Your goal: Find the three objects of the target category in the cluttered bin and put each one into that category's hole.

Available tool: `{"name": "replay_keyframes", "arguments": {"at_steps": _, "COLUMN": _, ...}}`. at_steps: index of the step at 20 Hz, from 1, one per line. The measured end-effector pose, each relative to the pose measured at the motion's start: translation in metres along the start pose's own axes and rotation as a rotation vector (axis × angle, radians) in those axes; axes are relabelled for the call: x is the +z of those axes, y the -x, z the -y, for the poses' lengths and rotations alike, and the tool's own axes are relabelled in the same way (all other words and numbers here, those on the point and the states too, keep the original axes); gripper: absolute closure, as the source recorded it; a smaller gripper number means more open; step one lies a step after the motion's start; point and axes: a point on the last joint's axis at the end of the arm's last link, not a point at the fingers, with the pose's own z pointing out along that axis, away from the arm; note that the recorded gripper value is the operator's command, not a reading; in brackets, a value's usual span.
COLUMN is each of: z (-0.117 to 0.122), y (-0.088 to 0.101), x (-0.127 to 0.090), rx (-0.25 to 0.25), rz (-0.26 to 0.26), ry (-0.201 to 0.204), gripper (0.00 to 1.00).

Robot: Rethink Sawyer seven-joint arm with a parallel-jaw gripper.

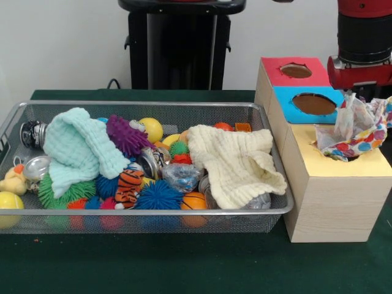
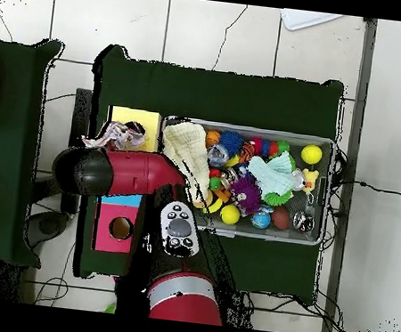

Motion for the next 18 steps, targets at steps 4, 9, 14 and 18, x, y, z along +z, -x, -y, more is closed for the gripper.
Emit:
{"name": "replay_keyframes", "arguments": {"at_steps": 4, "z": 0.002, "y": -0.001, "x": -0.001, "rx": -0.015, "rz": 0.005, "ry": -0.007, "gripper": 1.00}}
{"name": "replay_keyframes", "arguments": {"at_steps": 9, "z": 0.010, "y": 0.001, "x": -0.002, "rx": -0.028, "rz": 0.013, "ry": -0.019, "gripper": 1.00}}
{"name": "replay_keyframes", "arguments": {"at_steps": 14, "z": 0.020, "y": 0.005, "x": -0.004, "rx": -0.025, "rz": 0.019, "ry": -0.025, "gripper": 1.00}}
{"name": "replay_keyframes", "arguments": {"at_steps": 18, "z": 0.038, "y": 0.010, "x": -0.007, "rx": -0.015, "rz": 0.024, "ry": -0.036, "gripper": 1.00}}
